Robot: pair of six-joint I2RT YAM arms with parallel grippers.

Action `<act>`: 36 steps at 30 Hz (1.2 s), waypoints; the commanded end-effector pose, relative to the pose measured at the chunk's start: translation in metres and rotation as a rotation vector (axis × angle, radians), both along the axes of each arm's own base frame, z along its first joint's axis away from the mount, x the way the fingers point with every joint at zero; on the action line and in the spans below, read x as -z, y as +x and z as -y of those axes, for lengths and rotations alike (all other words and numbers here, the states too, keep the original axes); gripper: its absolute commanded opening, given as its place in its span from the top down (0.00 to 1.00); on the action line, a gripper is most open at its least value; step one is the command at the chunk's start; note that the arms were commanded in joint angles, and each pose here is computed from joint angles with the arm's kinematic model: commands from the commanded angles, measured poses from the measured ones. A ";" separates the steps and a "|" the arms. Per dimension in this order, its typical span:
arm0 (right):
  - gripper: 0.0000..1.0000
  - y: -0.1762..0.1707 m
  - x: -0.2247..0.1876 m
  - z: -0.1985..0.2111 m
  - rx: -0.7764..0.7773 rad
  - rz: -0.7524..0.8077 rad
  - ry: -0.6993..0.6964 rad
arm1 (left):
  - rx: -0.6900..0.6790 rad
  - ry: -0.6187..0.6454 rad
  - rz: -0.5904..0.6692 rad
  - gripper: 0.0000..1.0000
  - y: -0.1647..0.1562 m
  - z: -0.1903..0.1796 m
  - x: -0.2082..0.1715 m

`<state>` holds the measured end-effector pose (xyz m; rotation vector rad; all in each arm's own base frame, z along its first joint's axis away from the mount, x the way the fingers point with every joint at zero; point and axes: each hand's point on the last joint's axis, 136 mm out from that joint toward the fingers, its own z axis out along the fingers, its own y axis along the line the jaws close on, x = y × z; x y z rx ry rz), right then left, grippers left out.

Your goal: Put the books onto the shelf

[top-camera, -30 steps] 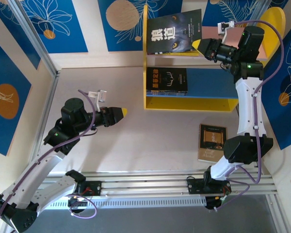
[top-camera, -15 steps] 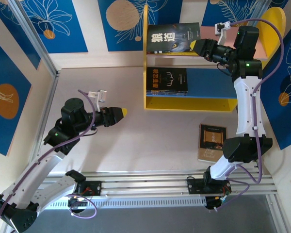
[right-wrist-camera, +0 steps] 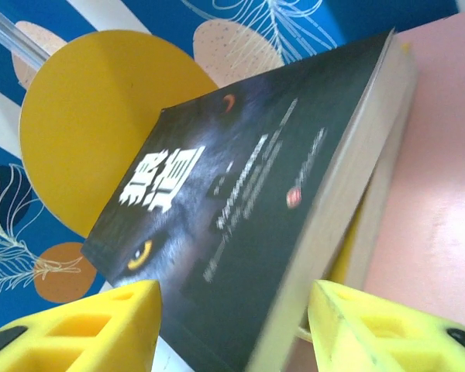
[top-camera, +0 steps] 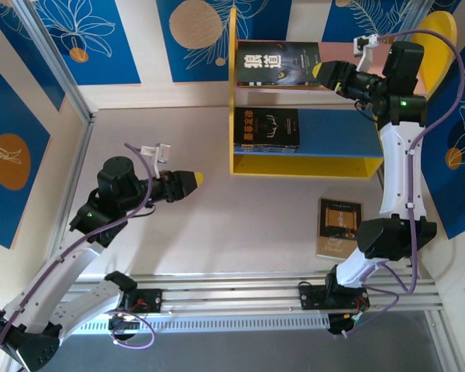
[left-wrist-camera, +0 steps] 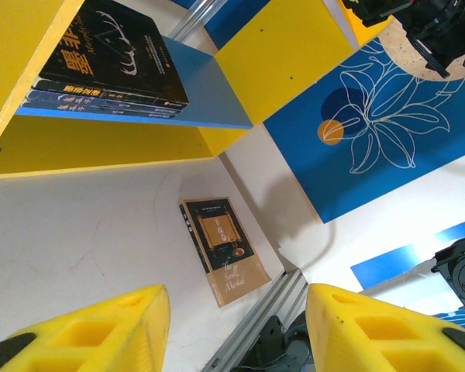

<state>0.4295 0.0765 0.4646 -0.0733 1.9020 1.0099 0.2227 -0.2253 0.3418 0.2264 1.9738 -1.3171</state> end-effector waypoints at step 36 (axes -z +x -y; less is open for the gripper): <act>0.31 -0.003 0.025 -0.015 0.057 -0.135 -0.214 | -0.022 -0.014 0.030 0.49 -0.002 -0.006 -0.011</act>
